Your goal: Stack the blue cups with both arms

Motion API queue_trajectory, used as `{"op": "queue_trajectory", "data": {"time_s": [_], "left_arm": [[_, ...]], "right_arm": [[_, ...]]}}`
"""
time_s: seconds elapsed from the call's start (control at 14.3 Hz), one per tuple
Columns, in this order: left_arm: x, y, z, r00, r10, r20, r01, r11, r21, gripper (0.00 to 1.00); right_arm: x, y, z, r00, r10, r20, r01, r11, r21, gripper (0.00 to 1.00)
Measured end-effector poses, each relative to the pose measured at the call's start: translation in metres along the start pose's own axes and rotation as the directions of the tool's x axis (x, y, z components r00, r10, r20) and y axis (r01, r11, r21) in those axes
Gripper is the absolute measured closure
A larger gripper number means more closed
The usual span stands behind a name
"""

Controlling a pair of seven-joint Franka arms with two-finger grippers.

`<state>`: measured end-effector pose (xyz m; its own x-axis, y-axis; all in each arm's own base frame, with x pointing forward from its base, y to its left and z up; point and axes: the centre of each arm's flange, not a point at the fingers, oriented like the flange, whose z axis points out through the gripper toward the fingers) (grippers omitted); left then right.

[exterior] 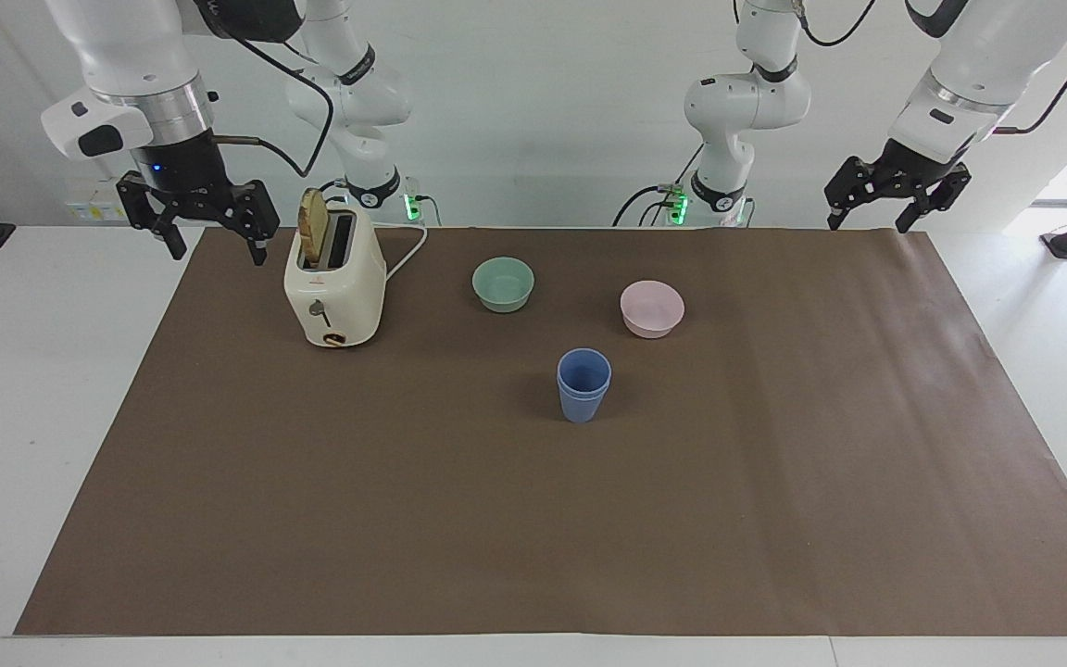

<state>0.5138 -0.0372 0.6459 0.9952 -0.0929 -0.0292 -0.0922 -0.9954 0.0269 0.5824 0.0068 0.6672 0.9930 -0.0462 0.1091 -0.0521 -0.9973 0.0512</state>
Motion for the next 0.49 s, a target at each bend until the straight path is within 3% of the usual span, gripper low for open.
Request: {"op": "queue_trajectory", "data": {"time_s": [0.49], "left_arm": [[-0.0001, -0.0008, 0.0002, 1.0, -0.002, 0.001, 0.002, 1.0, 0.0, 0.0]], "right_arm": [[-0.0004, 0.0038, 0.0004, 1.0, 0.012, 0.006, -0.012, 1.0, 0.025, 0.0]]}}
